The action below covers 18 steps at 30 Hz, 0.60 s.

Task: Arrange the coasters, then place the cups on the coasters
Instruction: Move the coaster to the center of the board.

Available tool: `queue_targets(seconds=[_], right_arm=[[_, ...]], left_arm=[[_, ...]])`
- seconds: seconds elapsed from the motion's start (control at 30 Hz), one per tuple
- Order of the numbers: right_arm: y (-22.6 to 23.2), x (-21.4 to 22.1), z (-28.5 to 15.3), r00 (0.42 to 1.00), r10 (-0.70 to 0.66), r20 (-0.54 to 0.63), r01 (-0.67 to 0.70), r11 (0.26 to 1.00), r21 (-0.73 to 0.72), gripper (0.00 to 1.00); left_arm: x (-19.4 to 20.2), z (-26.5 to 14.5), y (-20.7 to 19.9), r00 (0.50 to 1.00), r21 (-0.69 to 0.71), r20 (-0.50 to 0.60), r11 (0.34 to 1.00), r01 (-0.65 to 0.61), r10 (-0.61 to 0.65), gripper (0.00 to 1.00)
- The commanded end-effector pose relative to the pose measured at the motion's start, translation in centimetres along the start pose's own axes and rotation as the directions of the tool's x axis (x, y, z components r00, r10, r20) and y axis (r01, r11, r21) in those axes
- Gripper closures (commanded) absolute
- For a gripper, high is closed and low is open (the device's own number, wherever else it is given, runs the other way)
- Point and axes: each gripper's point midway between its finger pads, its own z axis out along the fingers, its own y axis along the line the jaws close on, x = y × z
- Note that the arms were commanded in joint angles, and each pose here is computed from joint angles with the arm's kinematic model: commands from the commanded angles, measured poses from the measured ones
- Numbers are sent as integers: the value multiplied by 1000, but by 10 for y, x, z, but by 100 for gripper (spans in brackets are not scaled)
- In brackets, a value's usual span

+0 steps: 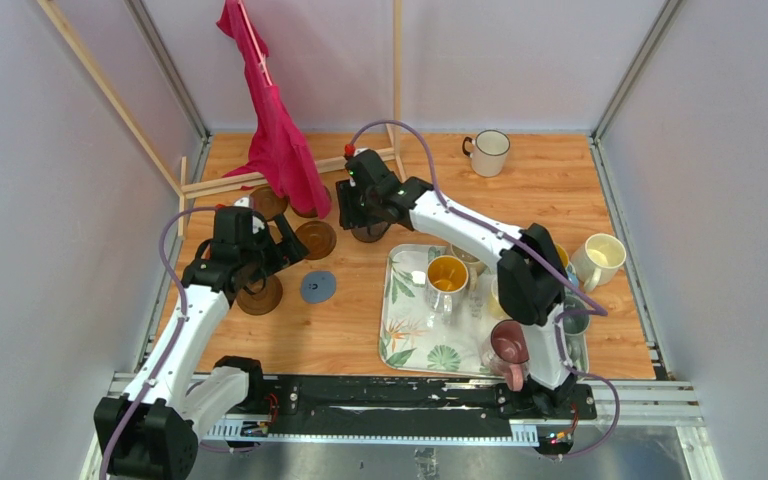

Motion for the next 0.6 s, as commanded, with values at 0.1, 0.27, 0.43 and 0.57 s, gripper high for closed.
queue_targets(seconds=[0.1, 0.27, 0.43, 0.57], right_arm=[[-31, -5, -42, 998, -43, 40, 38, 992, 121, 43], [-51, -10, -76, 996, -40, 84, 25, 984, 178, 35], [-90, -16, -116, 989, -22, 145, -22, 956, 293, 27], [-134, -22, -130, 984, 59, 169, -114, 933, 341, 22]], left_arm=[[-2, -10, -21, 999, 114, -3, 992, -52, 53, 0], [8, -16, -40, 991, 175, -13, 976, -132, 136, 0], [24, -21, -65, 971, 221, -10, 947, -232, 240, 0], [30, -24, -83, 954, 255, -5, 923, -287, 298, 0]])
